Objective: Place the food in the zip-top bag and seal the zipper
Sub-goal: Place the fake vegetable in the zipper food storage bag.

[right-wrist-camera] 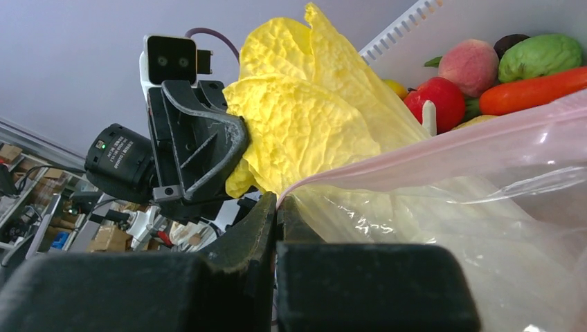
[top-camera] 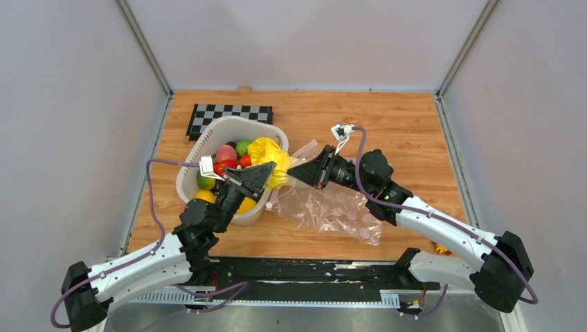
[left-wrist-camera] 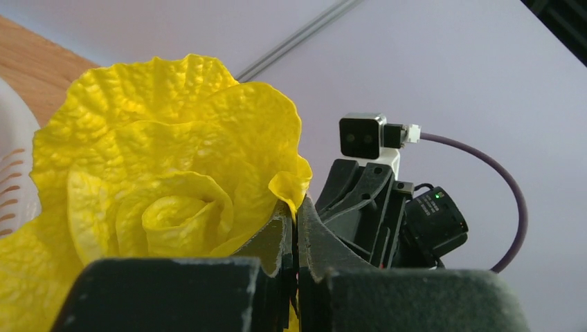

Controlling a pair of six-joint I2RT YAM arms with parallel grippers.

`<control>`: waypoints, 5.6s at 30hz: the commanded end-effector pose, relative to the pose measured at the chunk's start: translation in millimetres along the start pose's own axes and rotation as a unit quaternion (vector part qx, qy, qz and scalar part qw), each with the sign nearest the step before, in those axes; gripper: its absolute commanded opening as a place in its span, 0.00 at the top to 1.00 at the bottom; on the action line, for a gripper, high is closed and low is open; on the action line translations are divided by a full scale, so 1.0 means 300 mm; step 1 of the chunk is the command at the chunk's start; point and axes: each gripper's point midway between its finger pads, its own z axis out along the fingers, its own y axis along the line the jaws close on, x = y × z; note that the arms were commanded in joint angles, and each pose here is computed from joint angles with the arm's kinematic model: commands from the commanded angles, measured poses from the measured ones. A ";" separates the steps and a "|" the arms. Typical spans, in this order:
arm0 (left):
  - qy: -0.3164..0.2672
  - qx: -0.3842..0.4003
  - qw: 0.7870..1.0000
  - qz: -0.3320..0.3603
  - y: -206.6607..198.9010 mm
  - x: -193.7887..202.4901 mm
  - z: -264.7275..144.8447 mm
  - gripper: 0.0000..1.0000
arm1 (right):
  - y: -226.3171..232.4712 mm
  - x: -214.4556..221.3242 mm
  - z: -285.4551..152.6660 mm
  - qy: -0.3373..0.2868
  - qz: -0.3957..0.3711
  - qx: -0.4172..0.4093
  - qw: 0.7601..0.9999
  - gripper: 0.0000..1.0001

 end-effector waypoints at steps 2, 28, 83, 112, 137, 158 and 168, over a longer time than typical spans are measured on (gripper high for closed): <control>-0.043 0.072 0.996 -0.033 -0.154 -0.117 -0.006 1.00 | 0.056 -0.047 -0.027 -0.017 -0.056 -0.038 0.998 1.00; 0.000 0.053 0.996 -0.070 -0.035 -0.019 0.029 1.00 | 0.104 0.045 0.004 0.112 -0.171 -0.107 0.973 1.00; 0.320 -0.134 0.901 0.261 0.242 0.115 -0.330 0.43 | -0.263 0.194 0.140 0.099 -0.026 0.036 0.994 1.00; 0.272 -0.185 0.908 0.260 0.435 0.187 -0.262 0.67 | -0.236 0.222 0.129 0.103 -0.022 -0.003 0.994 1.00; 0.308 -0.177 0.871 0.339 0.438 0.178 -0.226 0.93 | -0.150 0.161 0.123 0.054 0.038 -0.039 0.997 1.00; 0.277 -0.065 0.924 0.256 0.229 0.190 -0.168 0.57 | -0.020 -0.002 0.002 -0.027 -0.006 -0.022 0.999 1.00; 0.309 -0.056 0.926 0.211 0.220 0.252 -0.176 0.56 | 0.049 -0.056 -0.073 -0.069 -0.044 -0.048 0.995 1.00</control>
